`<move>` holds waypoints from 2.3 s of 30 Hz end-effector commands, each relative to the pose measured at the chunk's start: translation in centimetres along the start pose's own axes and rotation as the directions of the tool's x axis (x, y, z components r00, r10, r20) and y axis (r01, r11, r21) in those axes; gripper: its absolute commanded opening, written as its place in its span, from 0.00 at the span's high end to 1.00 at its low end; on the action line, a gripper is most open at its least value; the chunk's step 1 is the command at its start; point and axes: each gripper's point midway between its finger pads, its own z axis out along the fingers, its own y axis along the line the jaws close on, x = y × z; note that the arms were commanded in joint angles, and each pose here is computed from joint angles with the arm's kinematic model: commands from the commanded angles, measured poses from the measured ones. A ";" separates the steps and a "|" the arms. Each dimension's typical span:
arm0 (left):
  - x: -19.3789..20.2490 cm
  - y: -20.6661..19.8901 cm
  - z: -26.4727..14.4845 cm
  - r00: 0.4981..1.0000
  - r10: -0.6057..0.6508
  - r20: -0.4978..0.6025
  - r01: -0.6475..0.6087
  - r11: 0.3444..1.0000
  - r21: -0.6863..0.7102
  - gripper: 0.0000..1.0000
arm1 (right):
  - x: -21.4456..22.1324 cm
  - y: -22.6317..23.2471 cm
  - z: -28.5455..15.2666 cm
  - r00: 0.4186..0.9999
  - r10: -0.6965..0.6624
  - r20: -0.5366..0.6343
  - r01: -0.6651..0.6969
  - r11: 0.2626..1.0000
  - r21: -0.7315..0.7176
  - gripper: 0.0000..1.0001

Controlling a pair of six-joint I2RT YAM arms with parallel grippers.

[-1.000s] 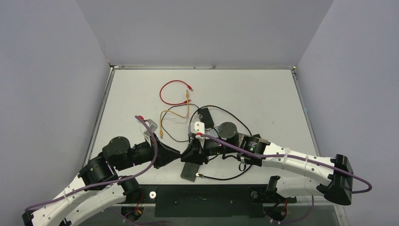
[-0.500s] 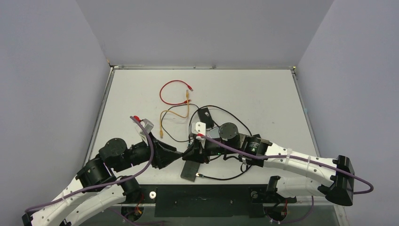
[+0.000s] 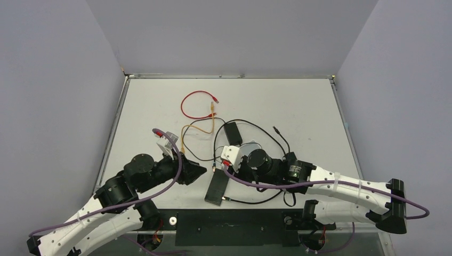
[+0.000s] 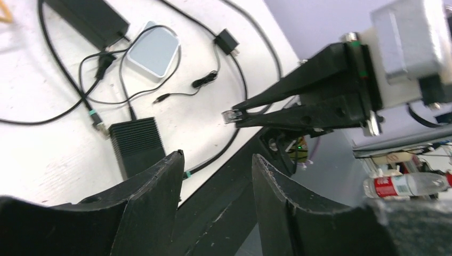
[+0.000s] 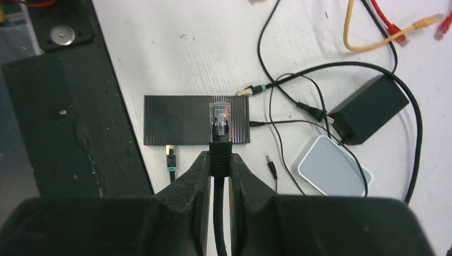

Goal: Insert the plug into the switch port
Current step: Pick up the connector from the center of the board, then insert the connector into the switch port.

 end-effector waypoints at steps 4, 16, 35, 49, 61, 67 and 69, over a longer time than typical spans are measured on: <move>1.0 3.9 2.2 0.998 -0.055 0.012 0.057 0.983 -0.173 0.53 | 4.1 -1.3 1.0 0.982 0.005 -0.191 0.025 0.988 0.150 1.00; 3.5 7.5 3.4 0.991 -0.136 -0.009 0.130 0.962 -0.241 0.53 | 9.1 -0.4 4.2 0.921 0.158 -0.357 -0.061 0.961 0.269 1.00; 8.4 11.2 5.7 0.956 -0.270 -0.110 0.236 0.937 -0.256 0.54 | 14.7 3.1 6.0 0.859 0.233 -0.455 -0.123 0.958 0.259 1.00; 10.7 12.5 6.5 0.939 -0.298 -0.172 0.243 0.928 -0.283 0.56 | 14.1 3.6 8.4 0.868 0.177 -0.464 -0.077 0.971 0.226 1.00; 12.1 13.6 6.4 0.929 -0.316 -0.191 0.248 0.918 -0.309 0.57 | 12.7 4.3 10.0 0.912 0.117 -0.393 -0.058 0.986 0.159 1.00; 13.2 14.3 6.4 0.920 -0.338 -0.196 0.265 0.908 -0.323 0.57 | 11.8 4.4 10.8 0.934 0.112 -0.339 -0.066 0.987 0.144 1.00; 13.6 14.5 6.4 0.917 -0.343 -0.203 0.267 0.906 -0.328 0.58 | 11.6 4.6 11.1 0.937 0.115 -0.329 -0.073 0.988 0.138 1.00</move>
